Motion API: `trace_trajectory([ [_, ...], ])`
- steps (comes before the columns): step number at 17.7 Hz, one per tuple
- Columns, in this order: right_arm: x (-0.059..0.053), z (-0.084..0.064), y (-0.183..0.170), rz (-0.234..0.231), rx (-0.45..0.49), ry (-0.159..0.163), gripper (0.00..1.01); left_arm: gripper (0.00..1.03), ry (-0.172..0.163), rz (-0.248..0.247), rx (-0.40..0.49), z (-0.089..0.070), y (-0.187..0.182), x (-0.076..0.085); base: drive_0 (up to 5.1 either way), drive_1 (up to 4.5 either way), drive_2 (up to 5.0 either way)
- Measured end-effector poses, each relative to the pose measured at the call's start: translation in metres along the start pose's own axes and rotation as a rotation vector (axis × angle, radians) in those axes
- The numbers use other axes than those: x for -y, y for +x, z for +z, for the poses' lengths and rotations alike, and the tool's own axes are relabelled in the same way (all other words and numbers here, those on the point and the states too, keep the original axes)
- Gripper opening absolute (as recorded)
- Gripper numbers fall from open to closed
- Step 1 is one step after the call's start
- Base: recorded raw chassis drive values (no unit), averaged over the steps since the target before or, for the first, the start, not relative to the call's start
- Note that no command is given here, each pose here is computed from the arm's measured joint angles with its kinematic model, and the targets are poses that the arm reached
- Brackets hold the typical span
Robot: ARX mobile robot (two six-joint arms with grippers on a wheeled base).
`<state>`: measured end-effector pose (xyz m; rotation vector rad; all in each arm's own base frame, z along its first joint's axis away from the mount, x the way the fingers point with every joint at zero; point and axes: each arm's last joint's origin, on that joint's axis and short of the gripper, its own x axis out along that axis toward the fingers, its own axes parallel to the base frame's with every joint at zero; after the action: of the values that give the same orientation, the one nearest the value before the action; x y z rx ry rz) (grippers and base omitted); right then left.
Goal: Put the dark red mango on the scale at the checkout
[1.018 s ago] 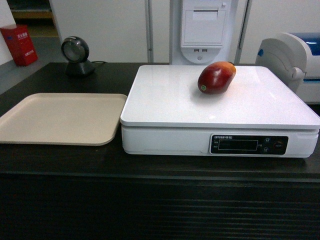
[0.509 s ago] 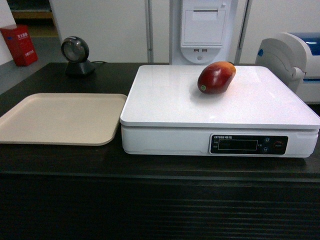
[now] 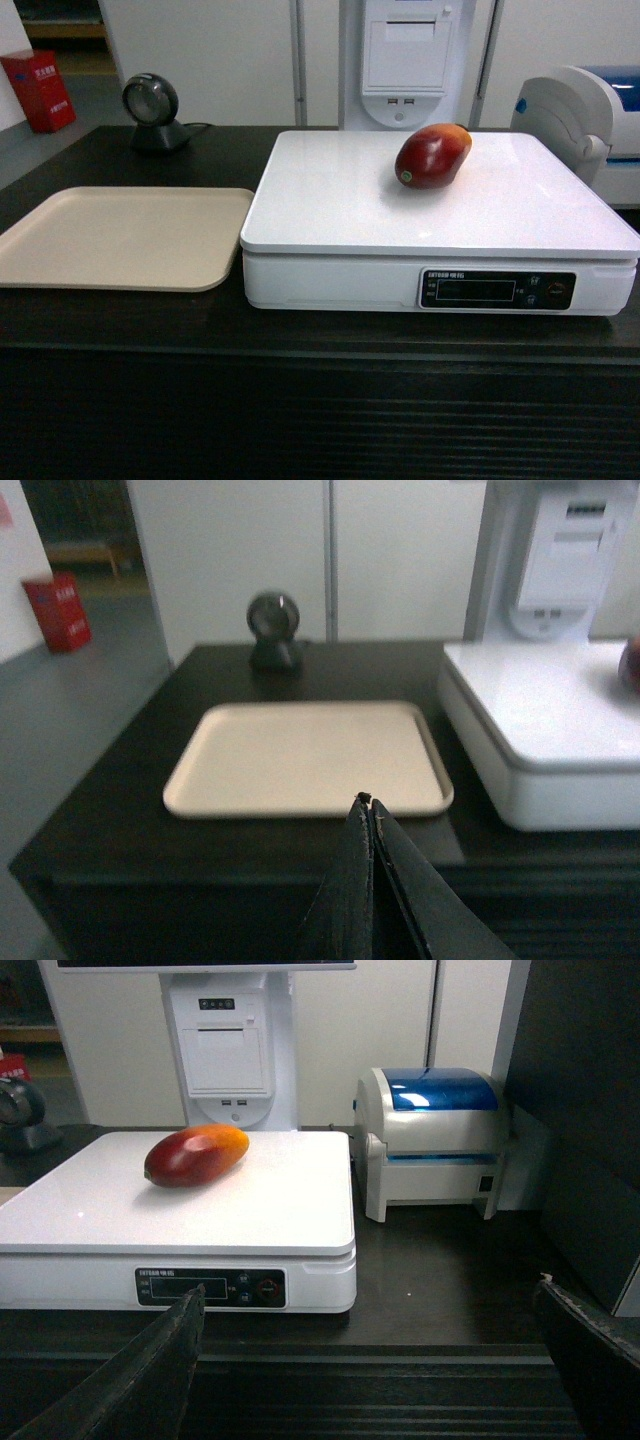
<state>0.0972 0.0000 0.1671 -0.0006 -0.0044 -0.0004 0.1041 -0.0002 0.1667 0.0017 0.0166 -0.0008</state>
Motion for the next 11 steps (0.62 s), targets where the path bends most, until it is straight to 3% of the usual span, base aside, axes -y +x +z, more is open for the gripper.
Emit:
trace_trajectory([
  [1,0.0,0.0,0.0,0.0,0.0,0.0,0.98,0.02,0.0,-0.001,-0.015,-0.0036,-0.0053,0.0,0.0,0.0,0.0],
  [2,0.0,0.0,0.0,0.0,0.0,0.0,0.98,0.02,0.0,-0.002,0.035,0.002,-0.0067,0.0001,0.0,0.0,0.0],
  [8,0.0,0.0,0.0,0.0,0.0,0.0,0.98,0.03,-0.002,-0.001,0.013,-0.0013,-0.0063,0.0,0.0,0.0,0.0],
  [11,0.0,0.0,0.0,0.0,0.0,0.0,0.98,0.38,-0.002,-0.001,0.013,-0.0013,-0.0063,0.0,0.0,0.0,0.0],
])
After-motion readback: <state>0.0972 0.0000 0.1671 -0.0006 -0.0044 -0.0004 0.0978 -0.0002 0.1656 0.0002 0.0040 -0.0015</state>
